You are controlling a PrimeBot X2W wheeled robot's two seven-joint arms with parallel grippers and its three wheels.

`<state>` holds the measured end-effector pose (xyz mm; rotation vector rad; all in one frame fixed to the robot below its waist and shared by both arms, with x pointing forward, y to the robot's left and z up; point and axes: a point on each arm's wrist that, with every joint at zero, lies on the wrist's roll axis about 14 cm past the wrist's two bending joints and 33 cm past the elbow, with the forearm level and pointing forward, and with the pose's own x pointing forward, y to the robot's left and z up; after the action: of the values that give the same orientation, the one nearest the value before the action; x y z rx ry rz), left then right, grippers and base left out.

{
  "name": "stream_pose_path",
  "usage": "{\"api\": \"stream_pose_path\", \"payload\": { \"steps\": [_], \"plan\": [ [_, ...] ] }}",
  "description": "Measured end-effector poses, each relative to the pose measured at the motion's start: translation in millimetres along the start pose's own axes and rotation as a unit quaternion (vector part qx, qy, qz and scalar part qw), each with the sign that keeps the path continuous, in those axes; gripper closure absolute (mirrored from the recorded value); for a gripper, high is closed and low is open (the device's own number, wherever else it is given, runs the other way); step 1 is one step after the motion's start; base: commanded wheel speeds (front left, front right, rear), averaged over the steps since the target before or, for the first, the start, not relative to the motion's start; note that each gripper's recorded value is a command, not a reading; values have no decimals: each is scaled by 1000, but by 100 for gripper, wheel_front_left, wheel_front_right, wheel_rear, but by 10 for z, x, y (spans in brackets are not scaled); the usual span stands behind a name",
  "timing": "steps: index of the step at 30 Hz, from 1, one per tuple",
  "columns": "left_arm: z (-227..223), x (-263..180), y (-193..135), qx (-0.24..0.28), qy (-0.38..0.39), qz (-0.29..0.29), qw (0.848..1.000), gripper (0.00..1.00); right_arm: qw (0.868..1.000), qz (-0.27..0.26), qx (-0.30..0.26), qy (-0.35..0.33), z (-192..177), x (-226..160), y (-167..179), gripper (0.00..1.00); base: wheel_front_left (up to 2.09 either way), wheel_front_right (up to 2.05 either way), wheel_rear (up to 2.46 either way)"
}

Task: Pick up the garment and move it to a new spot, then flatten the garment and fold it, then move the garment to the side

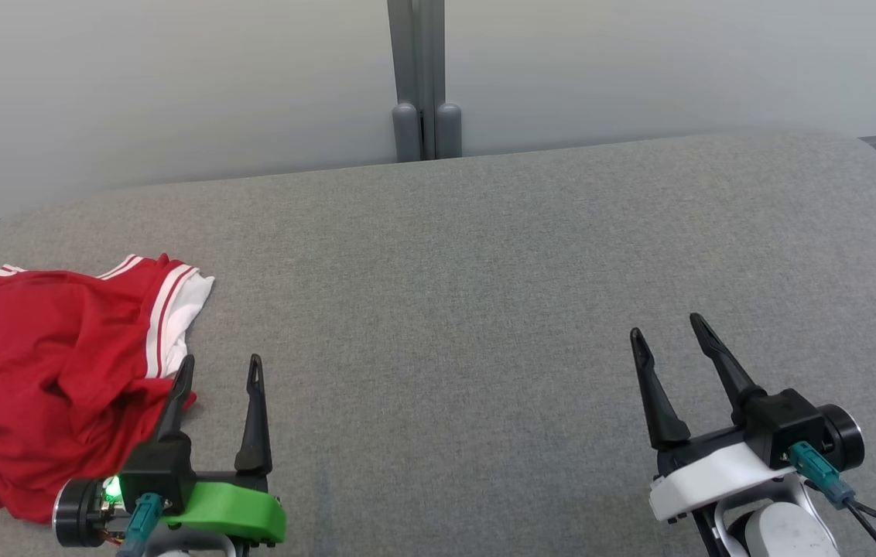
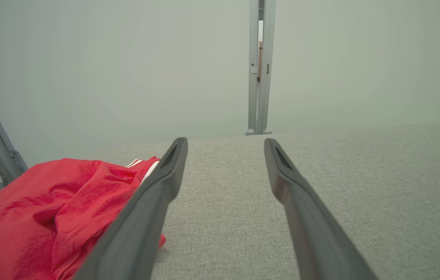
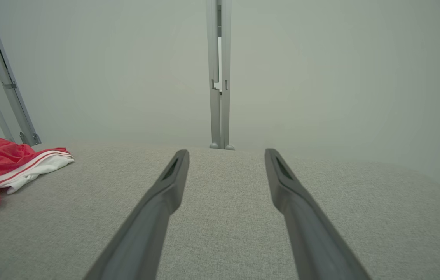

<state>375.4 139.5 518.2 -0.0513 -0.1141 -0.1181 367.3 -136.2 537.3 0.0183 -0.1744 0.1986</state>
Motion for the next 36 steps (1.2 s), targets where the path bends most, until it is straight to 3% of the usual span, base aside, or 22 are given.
{"api": "stream_pose_path", "payload": {
  "steps": [16,36],
  "plan": [
    [-49,-45,53,-1,8,8,1000,0,1000,13,4,6,-40,0,88,0,0,0,0],
    [-122,-778,857,25,31,147,988,0,988,147,34,25,-197,194,976,0,0,0,0]
  ]
}}
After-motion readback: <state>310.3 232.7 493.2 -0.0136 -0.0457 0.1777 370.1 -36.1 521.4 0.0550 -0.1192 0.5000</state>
